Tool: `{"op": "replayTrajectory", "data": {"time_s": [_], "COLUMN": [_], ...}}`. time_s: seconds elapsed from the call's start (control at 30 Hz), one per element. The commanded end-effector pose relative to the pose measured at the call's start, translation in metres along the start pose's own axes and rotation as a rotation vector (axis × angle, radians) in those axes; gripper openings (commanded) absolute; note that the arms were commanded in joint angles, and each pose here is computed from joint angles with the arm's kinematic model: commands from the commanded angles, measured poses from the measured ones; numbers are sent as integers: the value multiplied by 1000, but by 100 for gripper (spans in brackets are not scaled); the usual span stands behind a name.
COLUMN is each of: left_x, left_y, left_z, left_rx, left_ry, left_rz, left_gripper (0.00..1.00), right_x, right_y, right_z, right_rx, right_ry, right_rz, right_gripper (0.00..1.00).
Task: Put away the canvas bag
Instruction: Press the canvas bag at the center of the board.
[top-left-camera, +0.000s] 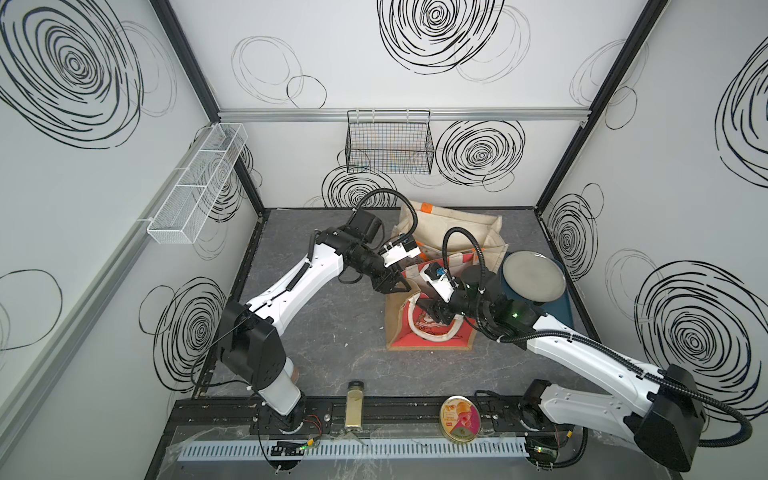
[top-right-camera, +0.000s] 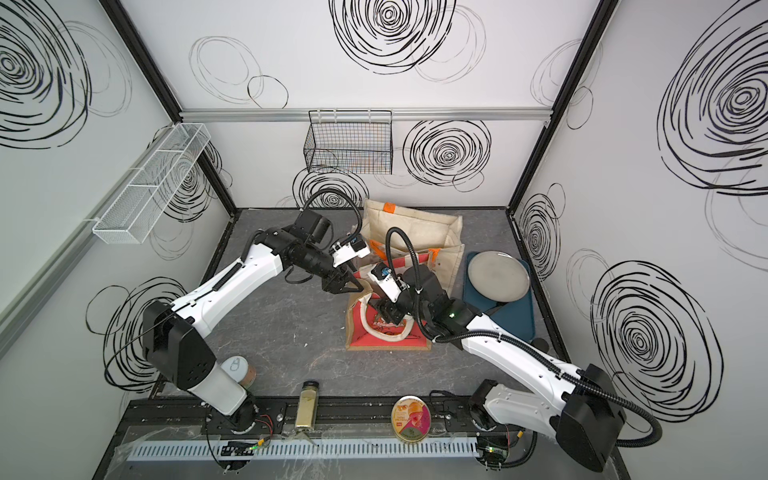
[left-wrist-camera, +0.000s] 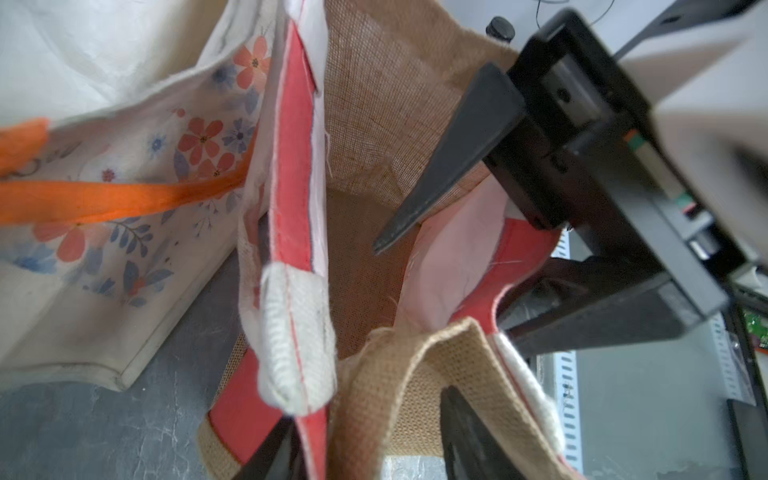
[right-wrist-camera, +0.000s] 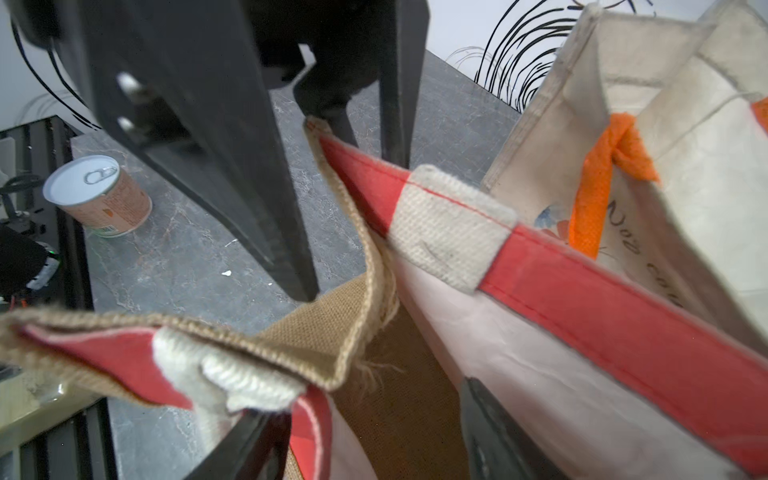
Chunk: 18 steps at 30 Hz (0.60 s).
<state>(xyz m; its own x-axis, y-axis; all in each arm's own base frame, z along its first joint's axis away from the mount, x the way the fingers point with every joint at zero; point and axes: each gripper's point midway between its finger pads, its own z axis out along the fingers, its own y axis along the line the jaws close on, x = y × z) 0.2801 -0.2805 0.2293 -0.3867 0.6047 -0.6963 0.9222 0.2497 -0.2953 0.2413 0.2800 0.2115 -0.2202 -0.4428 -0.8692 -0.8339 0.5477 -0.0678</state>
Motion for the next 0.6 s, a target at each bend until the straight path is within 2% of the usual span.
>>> {"op": "replayTrajectory", "data": {"time_s": [0.0, 0.07, 0.13, 0.27, 0.4, 0.5, 0.57], "left_x": [3, 15, 14, 0, -13, -20, -19], "left_y": [-9, 0, 6, 7, -2, -8, -17], "left_z": [-3, 3, 2, -4, -5, -8, -8], "left_rx": [-48, -106, -106, -122, -87, -67, -21], "left_ry": [18, 73, 48, -36, -65, -86, -86], "left_rz": [-26, -43, -79, -87, -90, -114, -125], "left_gripper": [49, 39, 31, 28, 24, 23, 27], "right_x": [-19, -20, -18, -20, -28, -30, -31], "right_y": [-6, -3, 3, 4, -9, -31, -38], "right_z": [-3, -2, -2, -2, 7, 12, 12], "right_rx": [25, 9, -12, 11, 89, 207, 241], "right_ry": [-47, -53, -50, -55, -71, -35, -27], "right_rz": [20, 4, -30, -72, -92, -51, -36], "right_gripper": [70, 71, 71, 69, 69, 69, 69]}}
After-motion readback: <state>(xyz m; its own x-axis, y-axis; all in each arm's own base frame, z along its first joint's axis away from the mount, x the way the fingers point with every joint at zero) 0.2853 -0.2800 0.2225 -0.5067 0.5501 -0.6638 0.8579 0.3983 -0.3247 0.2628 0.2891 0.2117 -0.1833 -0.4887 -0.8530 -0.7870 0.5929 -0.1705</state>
